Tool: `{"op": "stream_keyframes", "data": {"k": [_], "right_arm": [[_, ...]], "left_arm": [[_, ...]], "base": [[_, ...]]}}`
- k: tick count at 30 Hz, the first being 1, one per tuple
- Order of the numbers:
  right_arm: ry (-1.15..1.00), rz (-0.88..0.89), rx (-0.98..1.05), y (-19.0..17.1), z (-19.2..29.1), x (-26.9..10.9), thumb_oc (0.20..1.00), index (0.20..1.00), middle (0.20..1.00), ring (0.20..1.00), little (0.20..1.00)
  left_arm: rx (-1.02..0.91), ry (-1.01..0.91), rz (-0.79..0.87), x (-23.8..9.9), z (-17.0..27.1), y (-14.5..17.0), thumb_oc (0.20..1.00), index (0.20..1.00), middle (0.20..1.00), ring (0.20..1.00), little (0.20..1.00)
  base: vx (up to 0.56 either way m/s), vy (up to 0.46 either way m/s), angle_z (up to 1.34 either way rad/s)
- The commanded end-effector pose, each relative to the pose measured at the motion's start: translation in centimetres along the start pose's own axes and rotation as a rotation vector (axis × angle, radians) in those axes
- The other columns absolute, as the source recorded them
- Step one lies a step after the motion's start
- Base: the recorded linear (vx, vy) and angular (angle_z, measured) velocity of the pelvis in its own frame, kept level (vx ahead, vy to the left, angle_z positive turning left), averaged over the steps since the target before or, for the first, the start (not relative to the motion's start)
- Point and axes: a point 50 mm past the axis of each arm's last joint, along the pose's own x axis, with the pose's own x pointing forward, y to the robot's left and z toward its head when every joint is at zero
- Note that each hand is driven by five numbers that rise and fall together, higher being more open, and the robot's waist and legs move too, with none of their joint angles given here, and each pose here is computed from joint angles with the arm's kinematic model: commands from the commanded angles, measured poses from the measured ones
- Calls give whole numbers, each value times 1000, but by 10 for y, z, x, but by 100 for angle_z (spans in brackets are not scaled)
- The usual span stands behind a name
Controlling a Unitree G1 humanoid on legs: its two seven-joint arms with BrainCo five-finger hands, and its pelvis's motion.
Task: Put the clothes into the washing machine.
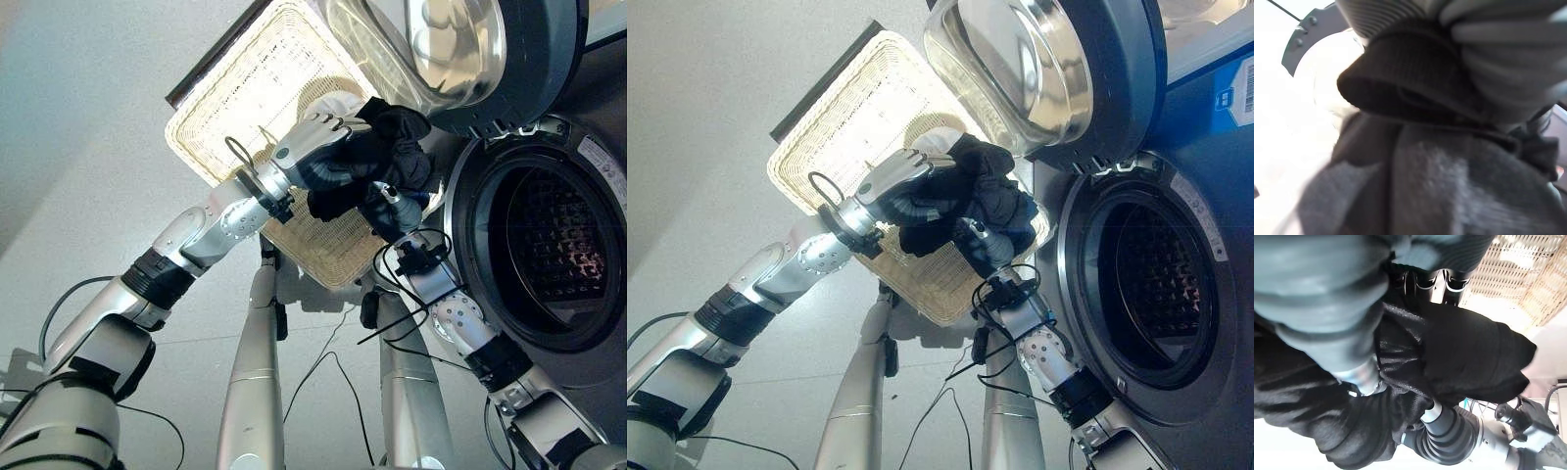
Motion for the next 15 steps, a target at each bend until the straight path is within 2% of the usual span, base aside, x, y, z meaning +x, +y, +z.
{"op": "stream_keyframes", "data": {"k": [1, 10, 11, 12, 13, 14, 15], "right_arm": [[-175, 342, -5, 59, 33, 23, 200, 200, 200, 200, 200], [-204, 330, 7, 58, 36, 22, 200, 200, 200, 200, 200], [-207, 329, 8, 58, 36, 22, 200, 200, 200, 200, 200], [-207, 329, 8, 58, 36, 22, 200, 200, 200, 200, 200], [-208, 328, 8, 57, 36, 22, 200, 200, 200, 200, 200], [-222, 324, 4, 57, 36, 21, 200, 200, 200, 200, 200], [-233, 321, 0, 57, 37, 21, 200, 200, 200, 200, 200]], "left_arm": [[-17, -123, -118, -4, 27, -27, 200, 200, 200, 200, 200], [-26, -88, -91, -7, 23, -28, 200, 200, 200, 200, 200], [-29, -84, -86, -7, 22, -27, 354, 354, 354, 354, 354], [-29, -84, -86, -7, 22, -27, 354, 354, 354, 354, 354], [-31, -81, -82, -7, 22, -27, 448, 448, 448, 448, 448], [-84, -58, -57, -8, 21, -27, 1000, 1000, 1000, 1000, 1000], [-135, -55, -38, -8, 21, -26, 1000, 1000, 1000, 1000, 1000]], "base": [[0, 0, 0], [0, 0, 0], [0, 0, 0], [0, 0, 0], [0, 0, 0], [0, 0, 0], [0, 0, 0]]}}
